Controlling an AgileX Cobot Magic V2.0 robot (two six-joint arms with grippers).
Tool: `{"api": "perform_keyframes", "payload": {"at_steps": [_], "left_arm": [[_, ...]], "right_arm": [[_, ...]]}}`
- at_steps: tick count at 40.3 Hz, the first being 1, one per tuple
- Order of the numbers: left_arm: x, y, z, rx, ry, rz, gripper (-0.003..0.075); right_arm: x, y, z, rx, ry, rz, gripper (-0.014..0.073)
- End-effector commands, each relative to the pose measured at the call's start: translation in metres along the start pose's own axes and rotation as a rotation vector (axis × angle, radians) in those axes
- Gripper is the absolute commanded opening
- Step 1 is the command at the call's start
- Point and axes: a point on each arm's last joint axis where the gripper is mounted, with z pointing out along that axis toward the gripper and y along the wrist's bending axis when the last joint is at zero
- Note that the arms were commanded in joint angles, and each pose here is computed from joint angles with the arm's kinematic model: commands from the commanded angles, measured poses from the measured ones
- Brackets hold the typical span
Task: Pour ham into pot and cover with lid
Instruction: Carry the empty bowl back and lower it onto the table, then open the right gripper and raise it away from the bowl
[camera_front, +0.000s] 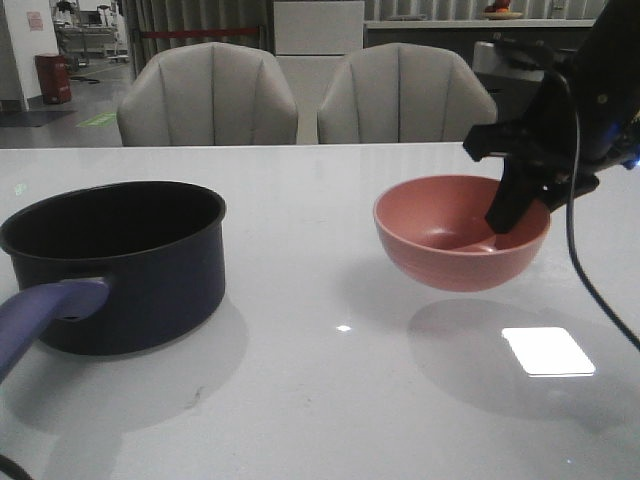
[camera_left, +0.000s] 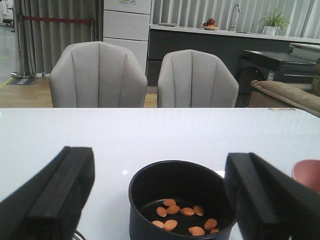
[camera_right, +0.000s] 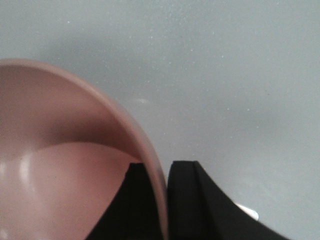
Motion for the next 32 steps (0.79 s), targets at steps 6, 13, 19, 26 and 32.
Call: {"api": "perform_keyframes", "payload": {"at_steps": [6, 13, 19, 26, 32], "left_arm": [[-0.016, -0.002, 0.0, 0.011, -0.098, -0.014, 0.0586], [-0.016, -0.002, 0.0, 0.011, -0.098, -0.014, 0.0586], [-0.016, -0.002, 0.0, 0.011, -0.098, -0.014, 0.0585], [-0.016, -0.002, 0.0, 0.011, -0.098, -0.014, 0.0586], [-0.016, -0.002, 0.0, 0.011, -0.098, -0.014, 0.0586]], "right_arm": [[-0.011, -0.003, 0.001, 0.004, -0.065, 0.04, 0.0261], [-0.013, -0.002, -0.004, 0.002, -0.076, 0.037, 0.041], [-0.016, 0.005, -0.031, -0.003, -0.118, 0.008, 0.0423], [-0.015, 0.02, -0.091, 0.005, -0.194, -0.074, 0.0423], [0.001, 0.034, -0.15, 0.029, -0.338, -0.117, 0.0423]]}}
